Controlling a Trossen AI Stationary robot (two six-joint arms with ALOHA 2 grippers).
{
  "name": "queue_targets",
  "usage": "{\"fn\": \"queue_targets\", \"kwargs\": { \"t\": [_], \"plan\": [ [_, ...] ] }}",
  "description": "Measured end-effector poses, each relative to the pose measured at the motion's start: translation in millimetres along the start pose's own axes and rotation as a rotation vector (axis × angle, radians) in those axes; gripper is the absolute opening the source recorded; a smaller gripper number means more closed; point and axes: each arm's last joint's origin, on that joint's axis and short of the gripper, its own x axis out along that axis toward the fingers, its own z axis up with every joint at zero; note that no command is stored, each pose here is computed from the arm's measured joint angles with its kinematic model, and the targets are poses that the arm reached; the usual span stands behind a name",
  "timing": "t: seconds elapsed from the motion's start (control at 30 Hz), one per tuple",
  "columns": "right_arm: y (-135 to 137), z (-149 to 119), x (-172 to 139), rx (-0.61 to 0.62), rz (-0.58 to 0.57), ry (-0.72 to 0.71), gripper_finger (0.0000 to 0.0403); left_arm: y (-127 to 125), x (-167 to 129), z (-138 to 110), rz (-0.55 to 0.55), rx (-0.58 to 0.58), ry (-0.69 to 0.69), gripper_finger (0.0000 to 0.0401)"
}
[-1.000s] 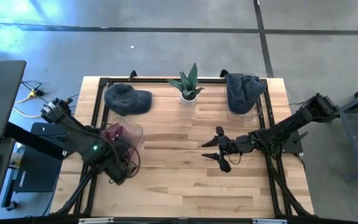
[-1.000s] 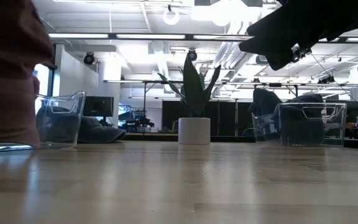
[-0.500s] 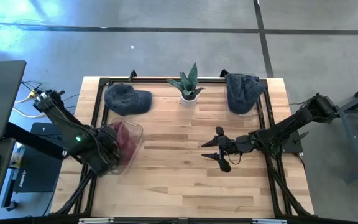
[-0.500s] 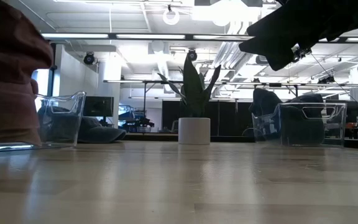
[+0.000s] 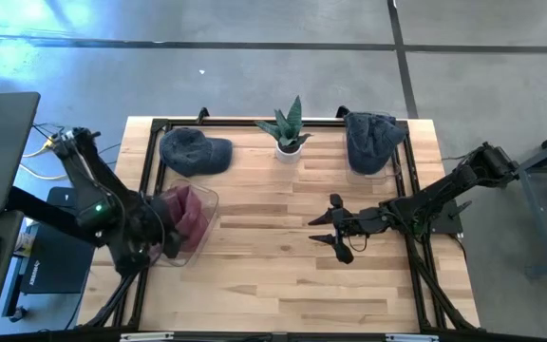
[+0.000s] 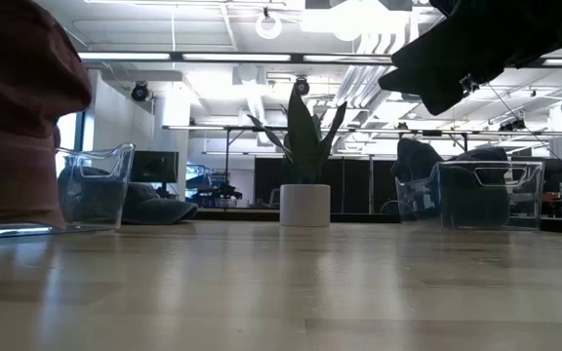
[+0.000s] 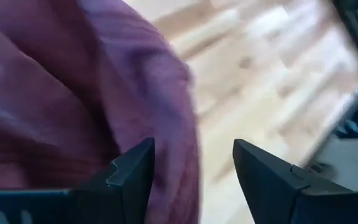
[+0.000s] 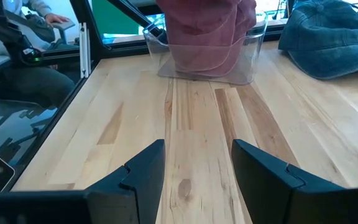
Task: Pick & Place hat
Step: Put the red cap into the left transparent bin
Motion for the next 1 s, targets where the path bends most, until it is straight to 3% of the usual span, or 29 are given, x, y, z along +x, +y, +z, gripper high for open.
{"fn": "queue_targets", "kwargs": {
  "t": [0.27, 0.53, 0.73, 1.0],
  "plan": [
    [0, 0, 0, 0.002, 0.001, -0.002, 0.0181, -21, -5, -9, -0.214, 0.071, 0.032, 0.0213],
    [0, 1, 0, 0.004, -0.008, -0.010, 0.0181, 5, -12, 2, -0.061, 0.032, 0.103, 0.0206],
    [0, 1, 0, 0.004, -0.009, -0.010, 0.0181, 23, -32, 21, 0.113, 0.004, 0.177, 0.0138],
    [0, 1, 0, 0.004, -0.017, -0.012, 0.0181, 25, -34, 24, 0.126, -0.009, 0.173, 0.0014]
  ]
}}
